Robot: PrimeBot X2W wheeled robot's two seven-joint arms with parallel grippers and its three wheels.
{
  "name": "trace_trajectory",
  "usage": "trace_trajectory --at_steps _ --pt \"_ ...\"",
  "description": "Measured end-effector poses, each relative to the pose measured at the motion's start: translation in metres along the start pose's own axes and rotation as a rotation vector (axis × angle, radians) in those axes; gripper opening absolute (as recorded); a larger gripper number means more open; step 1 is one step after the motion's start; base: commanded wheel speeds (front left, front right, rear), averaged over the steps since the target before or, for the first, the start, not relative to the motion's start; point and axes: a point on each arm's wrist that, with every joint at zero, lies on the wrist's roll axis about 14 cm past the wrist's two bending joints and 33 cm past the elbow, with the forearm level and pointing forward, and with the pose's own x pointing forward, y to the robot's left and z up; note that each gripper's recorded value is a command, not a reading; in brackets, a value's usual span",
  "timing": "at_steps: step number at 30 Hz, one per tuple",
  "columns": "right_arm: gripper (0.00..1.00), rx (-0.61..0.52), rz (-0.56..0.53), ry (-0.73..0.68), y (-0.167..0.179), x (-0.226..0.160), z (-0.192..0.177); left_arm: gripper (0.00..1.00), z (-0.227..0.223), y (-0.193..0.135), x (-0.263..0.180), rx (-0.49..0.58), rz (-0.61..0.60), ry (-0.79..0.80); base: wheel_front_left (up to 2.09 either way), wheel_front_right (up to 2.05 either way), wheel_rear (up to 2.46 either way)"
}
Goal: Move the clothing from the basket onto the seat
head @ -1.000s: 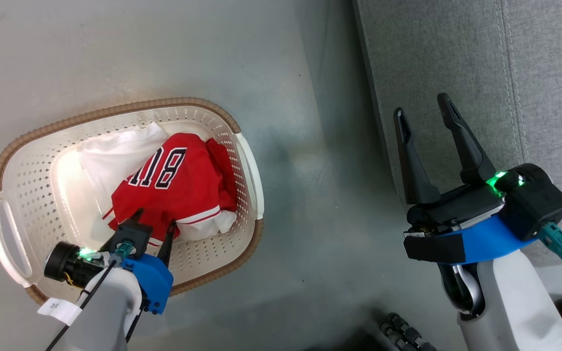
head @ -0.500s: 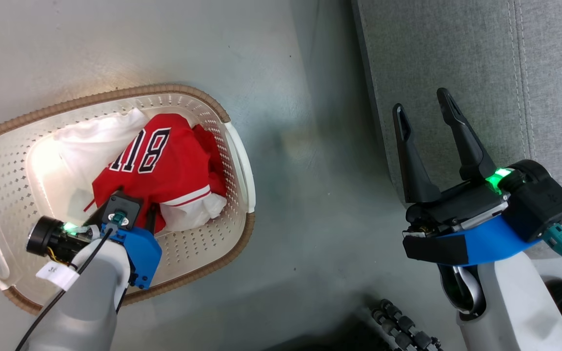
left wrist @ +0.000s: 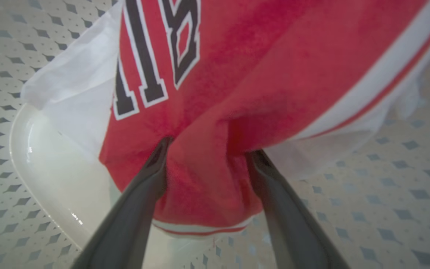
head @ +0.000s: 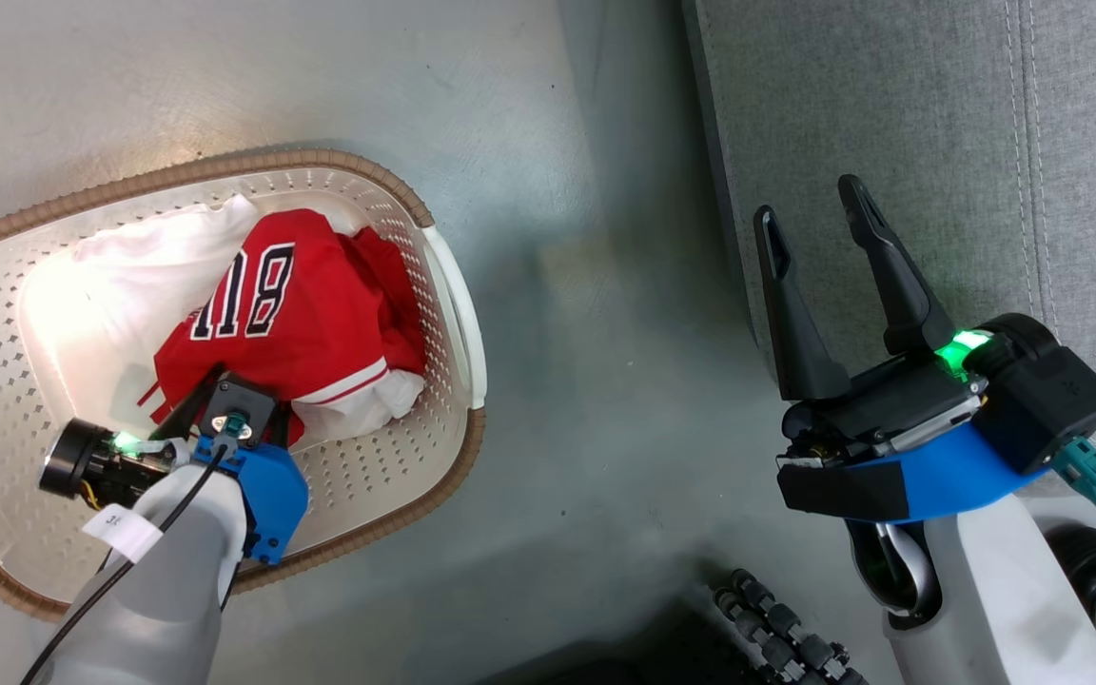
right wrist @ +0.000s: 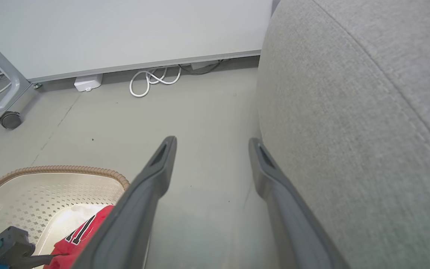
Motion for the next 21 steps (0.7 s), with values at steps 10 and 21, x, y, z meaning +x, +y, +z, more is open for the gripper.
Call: trace_trajectory --at_steps 10,21 --pt "1.0 0.008 -0.001 -0.001 0.0002 -0.001 0.0011 0.0 0.0028 -0.0001 -0.0005 -0.006 -0.008 -0.019 0.0 0.0 0.0" --pt "1.0 0.009 0.002 -0.009 0.0012 -0.0002 0.004 0.0 0.0052 0.0019 -0.0035 -0.021 0.0 -0.031 0.0 0.0 0.0"
